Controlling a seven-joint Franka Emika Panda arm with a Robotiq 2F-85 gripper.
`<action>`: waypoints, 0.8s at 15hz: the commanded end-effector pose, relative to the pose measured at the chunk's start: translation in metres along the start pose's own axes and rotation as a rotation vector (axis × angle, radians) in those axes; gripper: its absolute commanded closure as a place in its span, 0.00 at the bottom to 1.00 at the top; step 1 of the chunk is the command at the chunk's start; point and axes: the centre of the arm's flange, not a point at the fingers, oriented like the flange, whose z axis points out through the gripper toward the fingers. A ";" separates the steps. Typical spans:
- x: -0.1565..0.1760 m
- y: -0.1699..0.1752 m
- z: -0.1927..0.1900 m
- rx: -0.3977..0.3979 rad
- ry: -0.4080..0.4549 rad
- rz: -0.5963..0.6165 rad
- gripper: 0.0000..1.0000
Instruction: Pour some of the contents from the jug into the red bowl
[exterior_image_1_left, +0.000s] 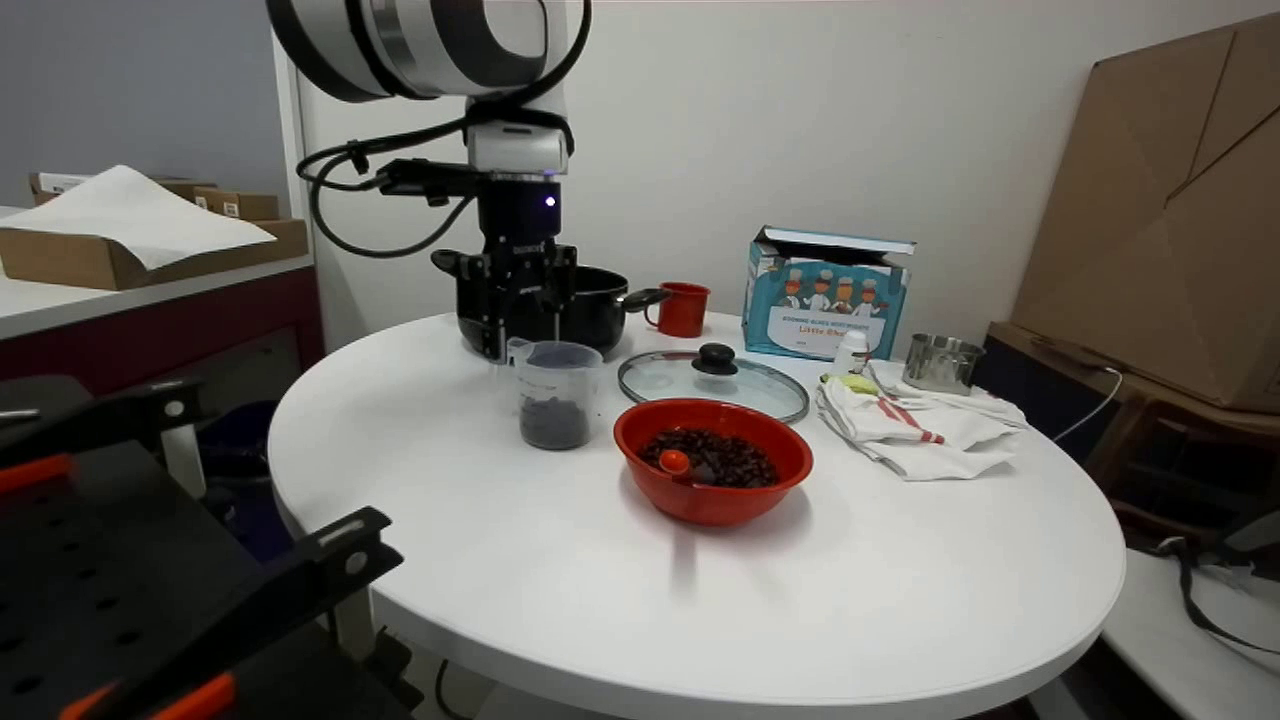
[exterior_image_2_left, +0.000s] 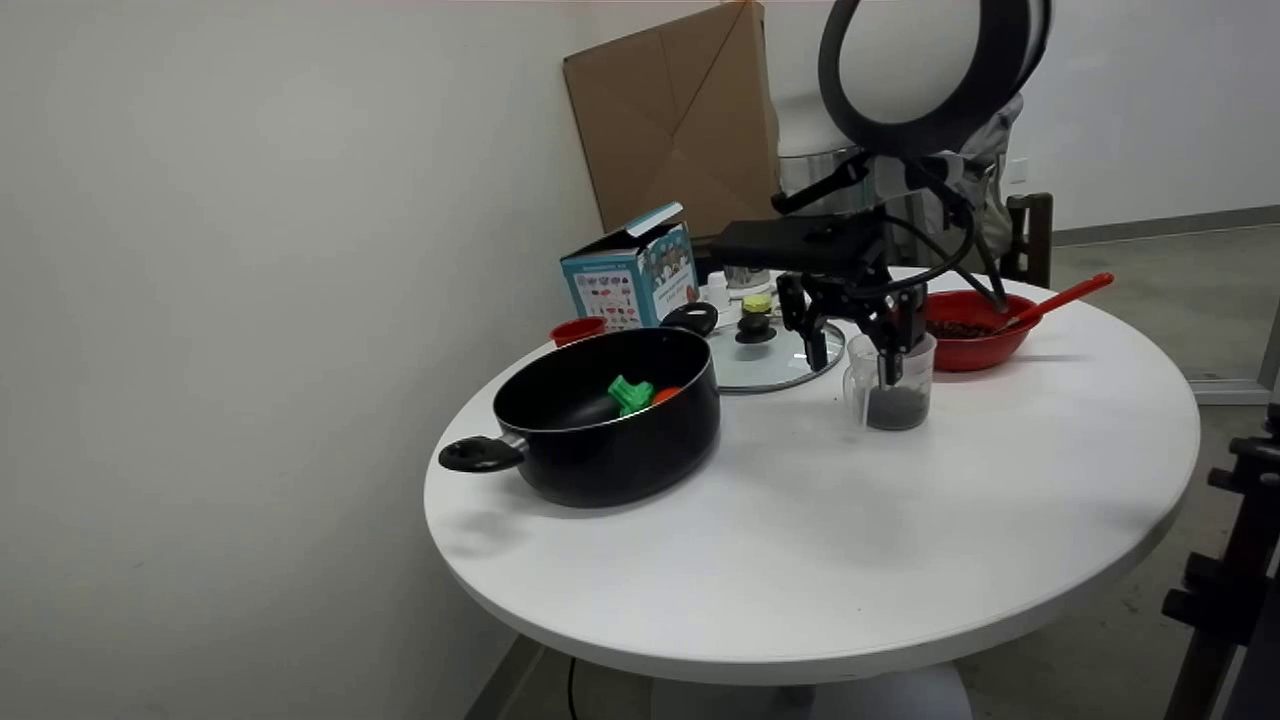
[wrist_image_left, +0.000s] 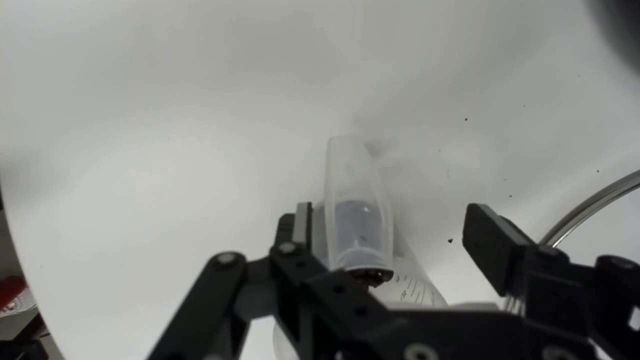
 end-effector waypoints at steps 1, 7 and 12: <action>0.004 -0.008 0.004 0.008 0.006 -0.012 0.52; 0.011 -0.009 0.002 0.015 0.011 -0.020 0.96; 0.022 -0.008 -0.002 0.018 -0.005 -0.027 0.92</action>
